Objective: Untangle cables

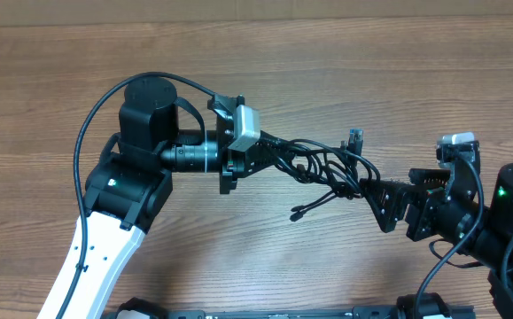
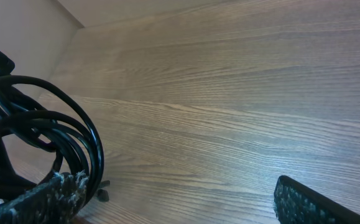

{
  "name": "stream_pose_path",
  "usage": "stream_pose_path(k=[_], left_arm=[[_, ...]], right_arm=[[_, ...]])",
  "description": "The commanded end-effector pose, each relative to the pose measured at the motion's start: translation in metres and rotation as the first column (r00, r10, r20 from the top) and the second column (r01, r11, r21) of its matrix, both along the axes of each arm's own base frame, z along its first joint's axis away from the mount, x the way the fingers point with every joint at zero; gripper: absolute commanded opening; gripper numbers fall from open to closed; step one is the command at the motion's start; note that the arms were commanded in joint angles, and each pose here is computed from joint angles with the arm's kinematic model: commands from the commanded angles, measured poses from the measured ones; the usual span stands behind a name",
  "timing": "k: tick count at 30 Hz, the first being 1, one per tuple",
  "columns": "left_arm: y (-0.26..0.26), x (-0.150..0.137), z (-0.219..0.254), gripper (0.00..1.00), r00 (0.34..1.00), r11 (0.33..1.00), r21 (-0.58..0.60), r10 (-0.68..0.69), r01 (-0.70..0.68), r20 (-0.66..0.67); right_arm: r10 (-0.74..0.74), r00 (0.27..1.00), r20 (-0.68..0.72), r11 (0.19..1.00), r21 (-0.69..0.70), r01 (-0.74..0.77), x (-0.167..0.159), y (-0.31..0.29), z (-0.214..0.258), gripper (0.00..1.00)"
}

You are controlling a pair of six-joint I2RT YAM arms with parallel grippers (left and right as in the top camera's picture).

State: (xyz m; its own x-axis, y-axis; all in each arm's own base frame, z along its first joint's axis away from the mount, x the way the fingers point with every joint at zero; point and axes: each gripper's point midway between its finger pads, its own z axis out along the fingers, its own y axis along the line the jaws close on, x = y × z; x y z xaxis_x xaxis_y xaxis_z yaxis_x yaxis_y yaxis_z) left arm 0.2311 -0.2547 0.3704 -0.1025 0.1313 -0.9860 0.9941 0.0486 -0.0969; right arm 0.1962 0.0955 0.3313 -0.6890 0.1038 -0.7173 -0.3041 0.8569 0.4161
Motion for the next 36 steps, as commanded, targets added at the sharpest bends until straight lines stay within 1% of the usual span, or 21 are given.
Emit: stream_pose_path(k=[1,9,11,14,18,25,27,29,32,33,36], left_arm=[[0.002,-0.003,0.015,0.04,0.999,1.0,-0.015,0.012,-0.011,0.036],[0.002,-0.002,0.014,0.04,0.999,1.0,-0.013,0.018,-0.017,0.036],[0.003,0.003,0.011,0.04,0.998,0.999,0.0,0.051,-0.051,0.031],[0.004,0.008,0.009,0.04,0.996,0.997,0.011,0.081,-0.081,0.03],[0.004,0.01,0.009,0.04,0.996,0.996,0.012,0.088,-0.089,0.033],[0.004,0.009,0.01,0.04,0.996,0.996,0.009,0.085,-0.085,0.036],[0.003,0.006,0.011,0.04,0.997,0.998,0.003,0.064,-0.064,0.036],[0.003,0.004,0.011,0.04,0.998,0.999,0.0,0.053,-0.053,0.034],[0.003,0.002,0.01,0.04,0.998,0.999,0.003,0.042,-0.043,0.042],[0.003,-0.003,0.011,0.04,0.998,1.0,-0.002,0.013,-0.013,0.062],[0.002,-0.008,0.012,0.04,0.997,1.0,-0.008,-0.017,0.017,0.076]], right_arm=[[0.004,0.999,0.044,1.0,-0.005,-0.004,-0.001,-0.001,0.012,1.0],[-0.017,0.991,0.135,1.0,-0.008,0.019,0.012,-0.003,0.029,1.0],[-0.039,0.985,0.166,0.999,-0.017,0.042,0.015,-0.007,0.037,1.0],[-0.045,0.978,0.205,0.999,-0.016,0.049,0.012,-0.009,0.052,1.0],[-0.047,0.967,0.249,0.999,-0.009,0.051,0.008,-0.009,0.07,1.0],[0.012,0.972,0.233,1.0,0.002,-0.013,0.0,0.0,0.068,1.0],[0.021,0.973,0.23,1.0,-0.014,-0.019,-0.001,-0.001,0.065,1.0],[-0.009,0.974,0.226,0.999,-0.03,0.017,0.002,-0.006,0.063,1.0],[-0.154,0.964,0.215,0.984,-0.057,0.17,0.012,-0.03,0.059,1.0],[-0.199,0.956,0.216,0.973,-0.071,0.218,0.014,-0.038,0.058,1.0],[-0.19,0.956,0.224,0.973,-0.087,0.214,0.014,-0.039,0.058,1.0]])
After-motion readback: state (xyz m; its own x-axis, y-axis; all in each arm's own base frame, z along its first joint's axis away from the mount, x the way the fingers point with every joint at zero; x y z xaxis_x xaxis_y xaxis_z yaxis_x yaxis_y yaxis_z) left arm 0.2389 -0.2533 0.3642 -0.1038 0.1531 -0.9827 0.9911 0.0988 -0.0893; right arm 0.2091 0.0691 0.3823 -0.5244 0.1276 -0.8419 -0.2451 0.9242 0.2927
